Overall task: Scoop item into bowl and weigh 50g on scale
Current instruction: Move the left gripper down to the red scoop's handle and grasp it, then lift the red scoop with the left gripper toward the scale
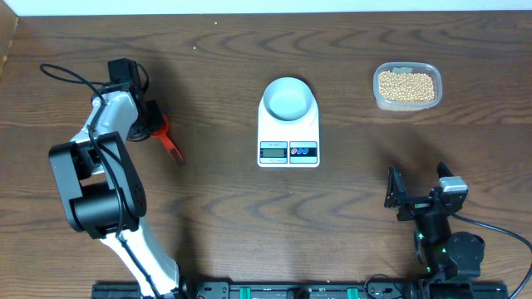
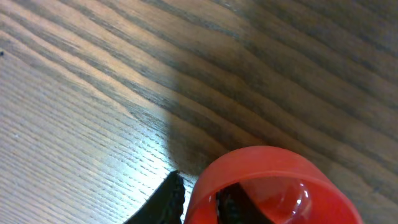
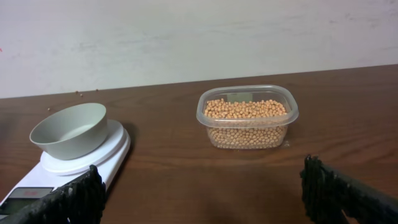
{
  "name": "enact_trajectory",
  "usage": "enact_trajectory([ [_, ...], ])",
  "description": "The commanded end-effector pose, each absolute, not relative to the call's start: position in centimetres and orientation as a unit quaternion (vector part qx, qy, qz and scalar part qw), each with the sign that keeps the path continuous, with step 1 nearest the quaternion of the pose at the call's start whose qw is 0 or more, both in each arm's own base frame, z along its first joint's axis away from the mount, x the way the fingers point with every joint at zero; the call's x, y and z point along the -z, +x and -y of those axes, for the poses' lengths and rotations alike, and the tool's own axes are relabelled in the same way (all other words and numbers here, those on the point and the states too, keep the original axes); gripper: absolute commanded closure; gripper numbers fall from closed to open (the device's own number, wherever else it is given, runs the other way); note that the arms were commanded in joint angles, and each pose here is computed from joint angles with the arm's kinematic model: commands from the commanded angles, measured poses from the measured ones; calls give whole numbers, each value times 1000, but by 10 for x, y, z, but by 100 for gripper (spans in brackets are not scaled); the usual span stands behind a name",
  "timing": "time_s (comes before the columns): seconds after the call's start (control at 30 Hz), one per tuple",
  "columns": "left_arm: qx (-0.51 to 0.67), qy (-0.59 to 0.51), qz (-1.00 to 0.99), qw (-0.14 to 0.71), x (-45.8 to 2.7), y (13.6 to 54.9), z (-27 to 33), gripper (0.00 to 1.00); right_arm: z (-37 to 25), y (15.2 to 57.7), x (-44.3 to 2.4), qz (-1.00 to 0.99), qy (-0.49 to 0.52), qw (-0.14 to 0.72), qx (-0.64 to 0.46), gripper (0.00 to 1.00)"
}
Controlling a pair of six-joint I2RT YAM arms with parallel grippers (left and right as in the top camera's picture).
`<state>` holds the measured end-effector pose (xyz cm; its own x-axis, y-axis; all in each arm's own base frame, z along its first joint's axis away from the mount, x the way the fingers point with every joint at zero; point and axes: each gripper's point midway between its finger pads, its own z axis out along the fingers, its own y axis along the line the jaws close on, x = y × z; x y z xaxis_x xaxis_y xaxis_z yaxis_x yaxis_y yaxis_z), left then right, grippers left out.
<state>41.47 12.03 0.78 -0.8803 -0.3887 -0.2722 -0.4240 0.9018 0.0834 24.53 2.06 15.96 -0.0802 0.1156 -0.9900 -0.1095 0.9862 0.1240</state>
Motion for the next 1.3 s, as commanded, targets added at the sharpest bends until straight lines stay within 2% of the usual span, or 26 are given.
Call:
enact_trajectory([
  [0.0, -71, -208, -969, 110, 5, 409, -120, 92, -22, 245, -159, -730, -5, 678, -80, 1],
  [0.17, -71, -213, -968, 112, 3, 409, -120, 93, -22, 245, -159, -730, -5, 678, -80, 1],
  [0.37, -62, -257, -954, 144, -26, 416, -121, 93, -22, 245, -159, -730, -5, 678, -80, 1],
  [0.53, -32, -281, -938, 201, -82, 419, -114, 93, -22, 245, -159, -730, -5, 678, -80, 1],
  [0.67, -12, -334, -911, 242, -135, 406, -109, 93, -22, 245, -159, -730, -5, 678, -80, 1],
  [0.83, 51, -333, -906, 257, -177, 388, -82, 93, -22, 245, -159, -730, -5, 678, -80, 1],
  [0.97, 84, -339, -906, 240, -187, 372, -59, 93, -22, 245, -159, -730, -5, 678, -80, 1],
  [1.27, 107, -401, -896, 157, -170, 345, -12, 93, -22, 245, -159, -730, -5, 678, -80, 1],
])
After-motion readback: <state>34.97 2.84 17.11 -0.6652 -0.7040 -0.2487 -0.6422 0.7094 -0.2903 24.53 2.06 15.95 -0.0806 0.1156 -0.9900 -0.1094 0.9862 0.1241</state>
